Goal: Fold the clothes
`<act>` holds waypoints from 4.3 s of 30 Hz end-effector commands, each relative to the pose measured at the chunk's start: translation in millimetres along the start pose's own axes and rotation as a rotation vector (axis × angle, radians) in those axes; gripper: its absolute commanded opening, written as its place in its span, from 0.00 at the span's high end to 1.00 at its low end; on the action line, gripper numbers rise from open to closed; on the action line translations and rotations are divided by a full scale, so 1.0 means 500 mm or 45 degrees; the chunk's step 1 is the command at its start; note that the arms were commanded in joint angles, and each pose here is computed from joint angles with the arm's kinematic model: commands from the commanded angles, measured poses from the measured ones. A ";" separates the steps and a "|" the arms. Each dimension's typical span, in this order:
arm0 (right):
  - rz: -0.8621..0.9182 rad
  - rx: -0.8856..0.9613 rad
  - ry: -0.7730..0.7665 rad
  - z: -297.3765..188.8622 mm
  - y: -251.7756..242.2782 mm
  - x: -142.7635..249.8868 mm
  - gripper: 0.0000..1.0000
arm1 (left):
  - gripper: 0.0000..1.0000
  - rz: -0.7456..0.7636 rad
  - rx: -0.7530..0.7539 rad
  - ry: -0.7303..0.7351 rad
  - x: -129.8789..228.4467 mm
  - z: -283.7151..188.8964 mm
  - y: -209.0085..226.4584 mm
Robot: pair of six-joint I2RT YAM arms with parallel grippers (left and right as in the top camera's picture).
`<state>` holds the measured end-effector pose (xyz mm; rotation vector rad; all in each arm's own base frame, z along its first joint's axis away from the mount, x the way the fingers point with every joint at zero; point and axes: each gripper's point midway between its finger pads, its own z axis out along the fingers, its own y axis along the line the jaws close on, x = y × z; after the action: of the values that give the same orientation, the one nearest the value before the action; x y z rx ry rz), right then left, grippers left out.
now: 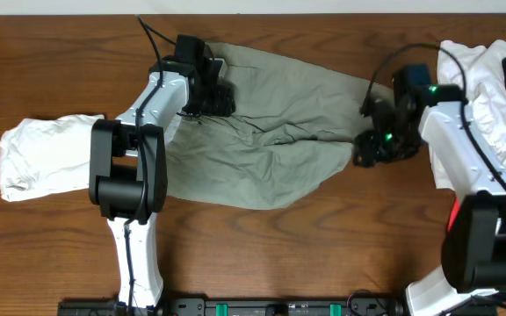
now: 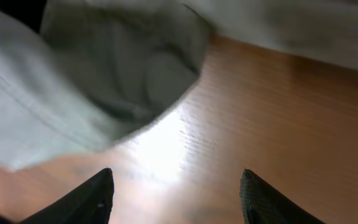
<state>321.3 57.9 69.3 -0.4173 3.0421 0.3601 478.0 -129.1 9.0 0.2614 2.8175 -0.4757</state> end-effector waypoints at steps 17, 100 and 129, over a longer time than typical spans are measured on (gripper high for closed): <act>-0.184 -0.189 -0.277 0.162 0.044 -0.002 0.37 | 0.32 -0.058 -0.100 0.124 0.057 0.053 0.059; 0.650 0.270 -0.411 0.017 -0.162 -0.171 0.50 | 0.32 -0.072 -0.100 0.189 0.082 0.050 0.058; 0.701 -0.164 -0.522 0.116 -0.199 -0.247 0.37 | 0.32 -0.071 -0.099 0.184 0.080 0.051 0.058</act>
<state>468.9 -0.8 12.0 0.4567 2.6557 0.5515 472.2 -123.3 7.9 0.2558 2.8555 -0.4356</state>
